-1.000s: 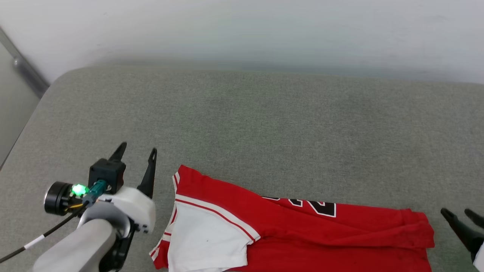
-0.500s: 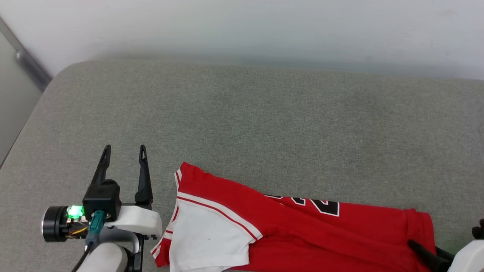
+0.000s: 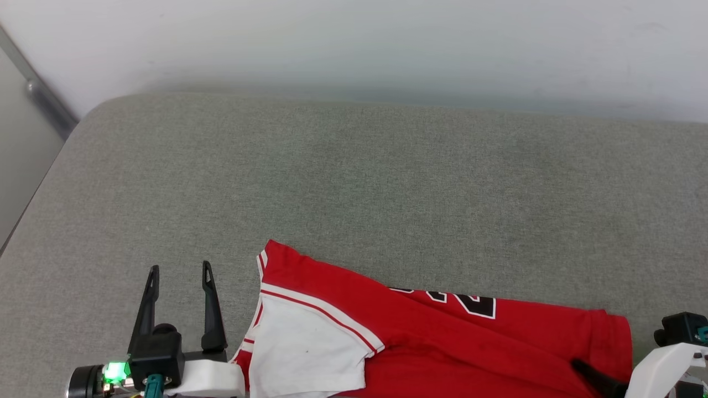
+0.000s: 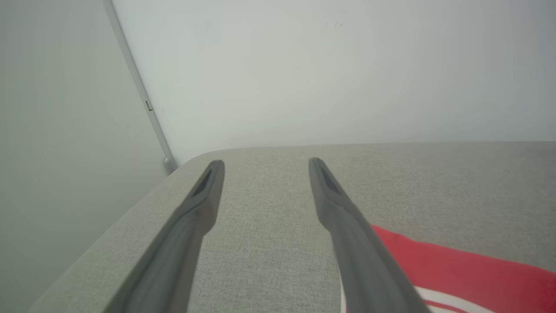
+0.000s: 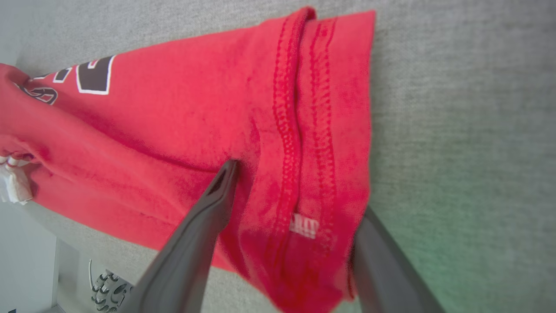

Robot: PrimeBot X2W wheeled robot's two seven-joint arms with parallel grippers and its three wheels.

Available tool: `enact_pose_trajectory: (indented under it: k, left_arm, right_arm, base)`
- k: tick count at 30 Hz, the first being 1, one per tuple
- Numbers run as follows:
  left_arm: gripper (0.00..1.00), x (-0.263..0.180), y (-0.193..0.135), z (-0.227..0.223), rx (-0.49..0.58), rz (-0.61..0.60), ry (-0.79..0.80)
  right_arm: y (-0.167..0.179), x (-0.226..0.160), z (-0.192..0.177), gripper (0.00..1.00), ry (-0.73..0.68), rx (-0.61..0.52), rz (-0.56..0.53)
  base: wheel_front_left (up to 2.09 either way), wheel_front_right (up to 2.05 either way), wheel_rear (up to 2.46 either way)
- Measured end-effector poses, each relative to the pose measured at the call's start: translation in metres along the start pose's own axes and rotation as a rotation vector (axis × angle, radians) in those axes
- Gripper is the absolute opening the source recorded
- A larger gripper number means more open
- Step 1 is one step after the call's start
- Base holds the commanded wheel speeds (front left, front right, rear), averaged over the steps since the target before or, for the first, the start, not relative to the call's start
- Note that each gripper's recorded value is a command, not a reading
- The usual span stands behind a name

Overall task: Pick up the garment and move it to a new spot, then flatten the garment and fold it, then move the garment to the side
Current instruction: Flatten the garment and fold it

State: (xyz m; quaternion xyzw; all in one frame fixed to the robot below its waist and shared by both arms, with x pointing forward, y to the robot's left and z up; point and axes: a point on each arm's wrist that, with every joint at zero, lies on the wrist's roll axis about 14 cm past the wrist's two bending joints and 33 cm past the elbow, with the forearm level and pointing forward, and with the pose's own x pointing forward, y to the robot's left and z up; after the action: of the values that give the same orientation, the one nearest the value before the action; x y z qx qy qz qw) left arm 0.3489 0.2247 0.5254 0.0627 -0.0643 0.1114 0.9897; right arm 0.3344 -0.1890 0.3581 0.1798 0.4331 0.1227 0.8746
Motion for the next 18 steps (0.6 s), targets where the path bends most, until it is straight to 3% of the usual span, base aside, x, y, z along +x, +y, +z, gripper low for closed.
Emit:
enact_pose_trajectory:
  k: [1,2,11,18]
  left_arm:
    - [1.00,-0.003,0.001,-0.001,0.000,0.004,0.005]
    - [1.00,-0.005,0.000,-0.002,-0.001,0.003,0.008]
    - [1.00,-0.022,-0.005,-0.004,-0.015,-0.052,0.016]
    - [1.00,-0.031,-0.009,-0.001,-0.027,-0.082,0.007]
  right_arm:
    - [0.002,0.001,0.001,0.36,0.004,-0.009,0.002]
    - [0.002,0.001,0.001,0.03,0.006,-0.014,0.001]
    - [0.005,-0.003,0.008,0.00,-0.024,-0.047,-0.001]
    - [-0.037,-0.038,0.030,0.00,-0.098,-0.070,-0.105]
  base:
    - [0.00,0.00,0.00]
    - [0.00,0.00,0.00]
    - [0.00,0.00,0.00]
    - [0.00,0.00,0.00]
